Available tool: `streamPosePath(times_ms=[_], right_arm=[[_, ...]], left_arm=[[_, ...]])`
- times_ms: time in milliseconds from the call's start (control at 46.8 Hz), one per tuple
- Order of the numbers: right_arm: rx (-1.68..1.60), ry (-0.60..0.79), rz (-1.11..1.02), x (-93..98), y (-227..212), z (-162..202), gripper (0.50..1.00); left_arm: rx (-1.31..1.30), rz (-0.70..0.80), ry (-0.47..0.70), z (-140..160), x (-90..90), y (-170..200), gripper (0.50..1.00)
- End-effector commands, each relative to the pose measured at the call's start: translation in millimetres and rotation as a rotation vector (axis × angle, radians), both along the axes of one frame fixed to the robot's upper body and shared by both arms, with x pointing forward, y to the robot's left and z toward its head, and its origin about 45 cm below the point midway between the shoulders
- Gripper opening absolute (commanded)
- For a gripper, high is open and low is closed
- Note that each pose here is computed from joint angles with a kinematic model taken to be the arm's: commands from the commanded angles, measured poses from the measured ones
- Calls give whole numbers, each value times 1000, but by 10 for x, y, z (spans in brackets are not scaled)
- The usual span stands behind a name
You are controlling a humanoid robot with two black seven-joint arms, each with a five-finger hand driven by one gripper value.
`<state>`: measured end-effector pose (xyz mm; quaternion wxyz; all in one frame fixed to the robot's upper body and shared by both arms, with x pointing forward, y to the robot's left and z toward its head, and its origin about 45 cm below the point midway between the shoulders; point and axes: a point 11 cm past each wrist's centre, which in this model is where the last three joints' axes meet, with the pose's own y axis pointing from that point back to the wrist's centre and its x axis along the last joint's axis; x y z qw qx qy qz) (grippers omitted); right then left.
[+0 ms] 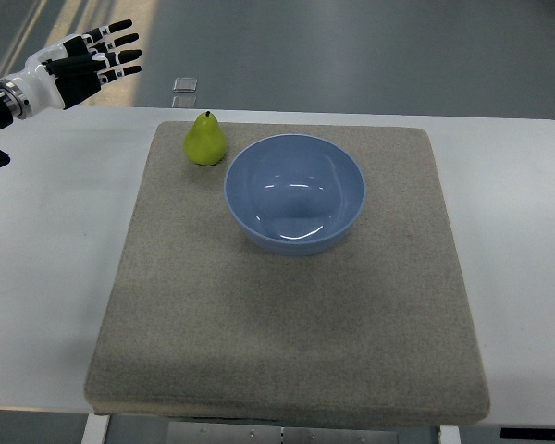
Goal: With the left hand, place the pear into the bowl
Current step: 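Move the open left hand forward toward the green pear, then lower the left hand onto the green pear and close fingers around it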
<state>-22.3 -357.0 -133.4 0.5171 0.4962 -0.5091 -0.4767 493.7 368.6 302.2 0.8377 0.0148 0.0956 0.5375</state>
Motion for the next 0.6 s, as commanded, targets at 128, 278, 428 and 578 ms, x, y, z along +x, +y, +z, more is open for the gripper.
streamPosePath(times_ms=[128, 278, 428, 578], right_arm=[[0, 0, 0, 0, -1, 0, 926], [0, 0, 0, 0, -1, 0, 924], [1, 0, 0, 0, 4, -1, 926], [0, 0, 0, 0, -1, 0, 926]], left_arm=[[244, -79, -59, 48, 38, -121, 988], [436, -127, -73, 150, 89, -166, 990], [603, -197, -87, 219, 134, -285, 988], [761, -264, -133, 151, 157, -474, 988]])
